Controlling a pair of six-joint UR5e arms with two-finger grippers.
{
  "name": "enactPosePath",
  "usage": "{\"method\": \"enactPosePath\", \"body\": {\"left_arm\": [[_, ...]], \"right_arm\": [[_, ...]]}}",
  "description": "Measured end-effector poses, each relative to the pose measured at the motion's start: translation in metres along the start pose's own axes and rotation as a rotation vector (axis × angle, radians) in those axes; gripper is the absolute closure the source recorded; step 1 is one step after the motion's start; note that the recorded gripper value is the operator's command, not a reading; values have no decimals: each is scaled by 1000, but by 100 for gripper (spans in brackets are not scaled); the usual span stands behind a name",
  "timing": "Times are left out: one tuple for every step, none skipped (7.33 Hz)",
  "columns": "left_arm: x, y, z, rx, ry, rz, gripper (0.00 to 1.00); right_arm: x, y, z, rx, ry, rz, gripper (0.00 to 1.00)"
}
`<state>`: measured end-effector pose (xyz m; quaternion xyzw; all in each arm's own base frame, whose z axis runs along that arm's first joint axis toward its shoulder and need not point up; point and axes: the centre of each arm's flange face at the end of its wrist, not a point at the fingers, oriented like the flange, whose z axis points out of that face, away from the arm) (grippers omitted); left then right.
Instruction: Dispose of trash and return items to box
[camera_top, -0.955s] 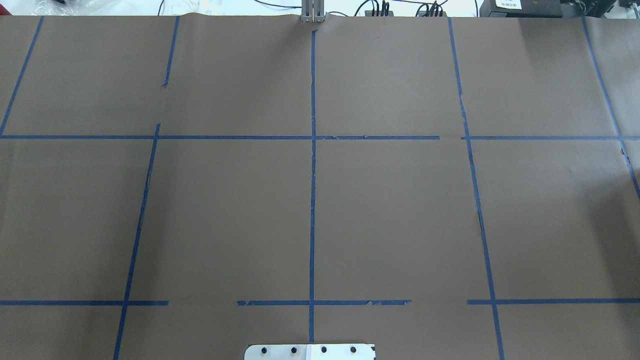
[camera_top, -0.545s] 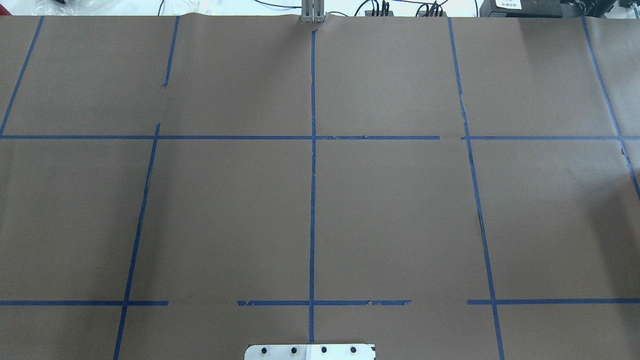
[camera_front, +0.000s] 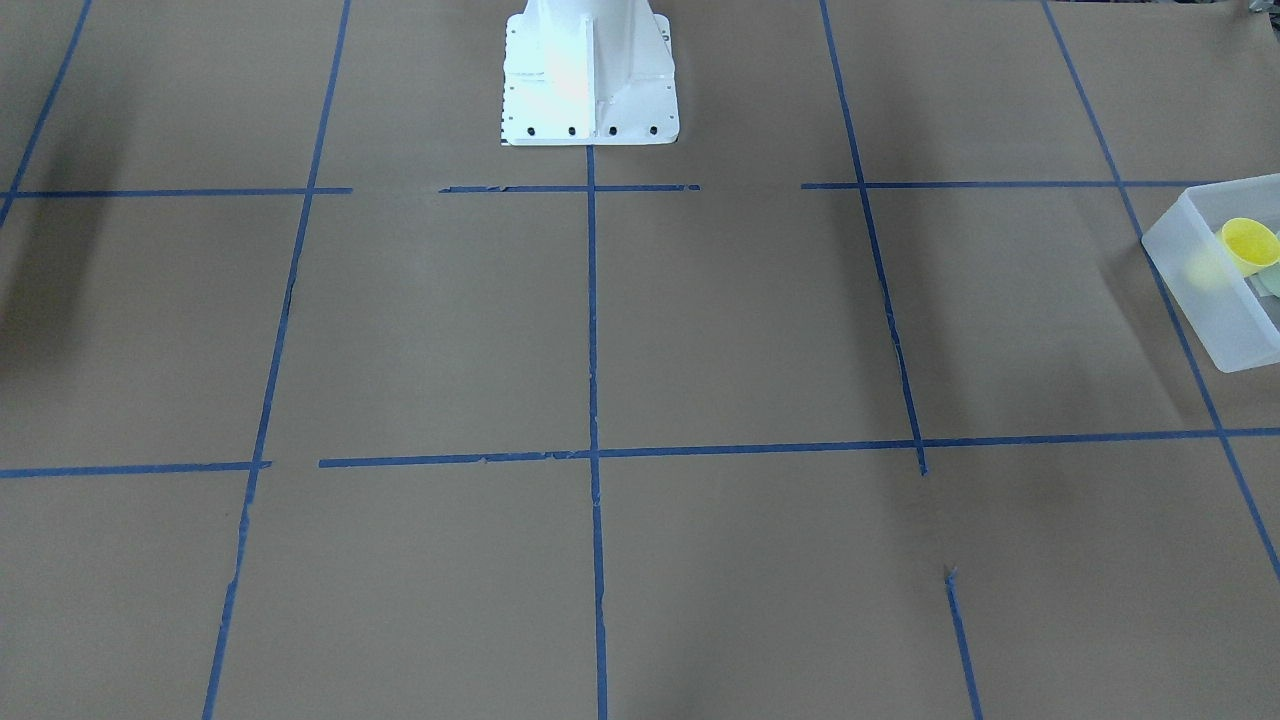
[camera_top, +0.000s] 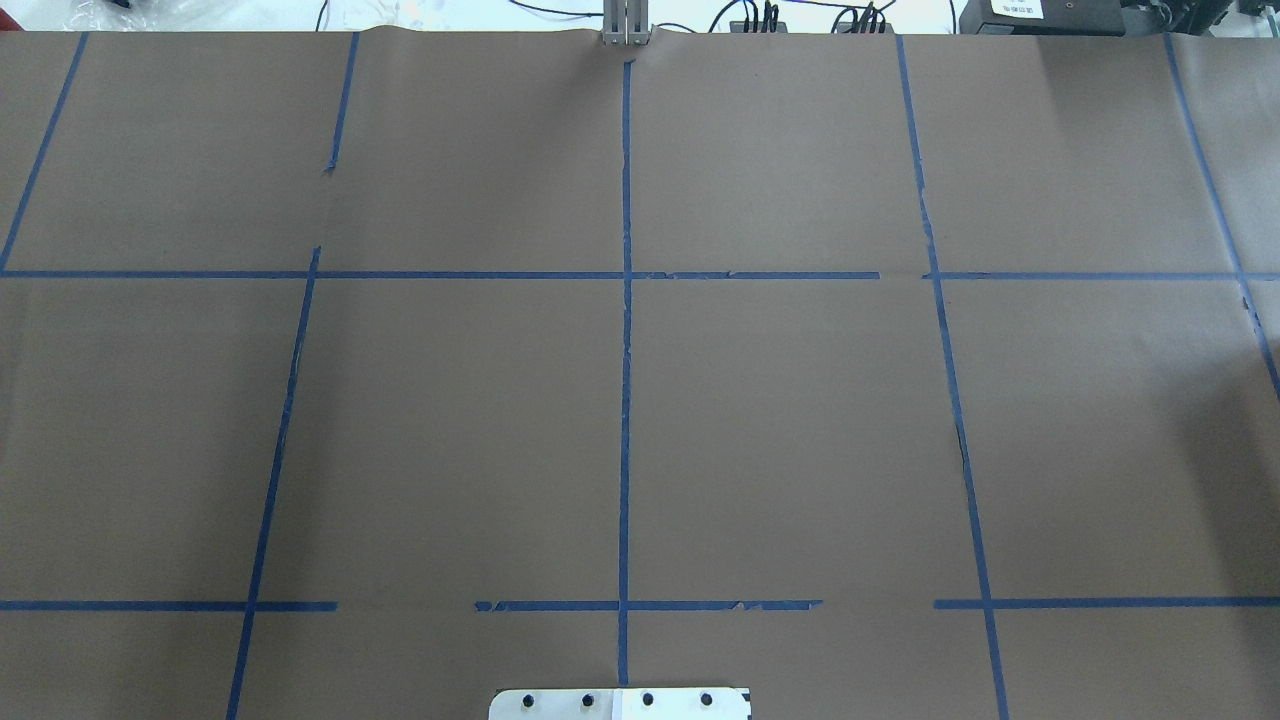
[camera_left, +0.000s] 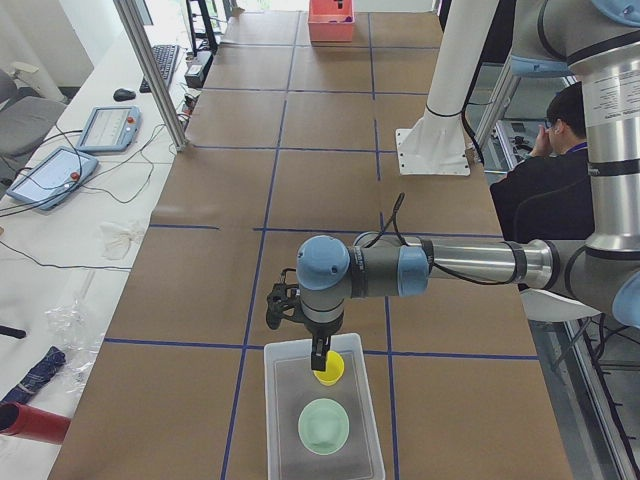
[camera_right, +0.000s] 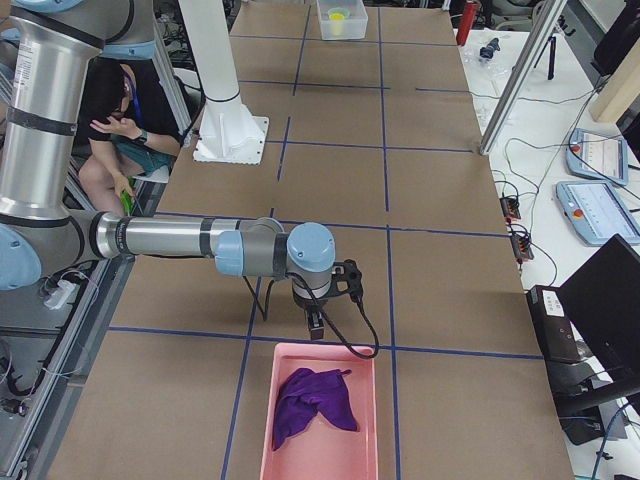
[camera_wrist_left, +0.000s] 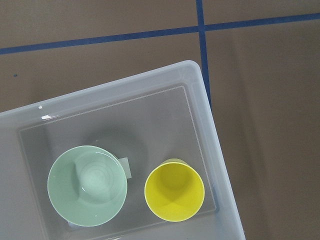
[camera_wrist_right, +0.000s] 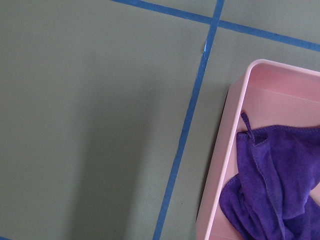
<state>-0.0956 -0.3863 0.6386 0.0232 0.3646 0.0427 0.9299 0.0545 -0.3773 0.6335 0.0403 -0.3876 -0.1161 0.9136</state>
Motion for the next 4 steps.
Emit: {"method": "enactPosePath", "body": {"left_arm": [[0, 0, 0, 0, 0, 0, 0], [0, 0, 0, -1, 0, -1, 0], [0, 0, 0, -1, -1, -1, 0], [0, 0, 0, -1, -1, -1, 0]], "right_arm": [[0, 0, 1, -1, 0, -2, 0], [-1, 0, 1, -3, -1, -3, 0], [-1, 0, 2, -4, -1, -4, 0], [-2, 0, 2, -5, -1, -5, 0]]}}
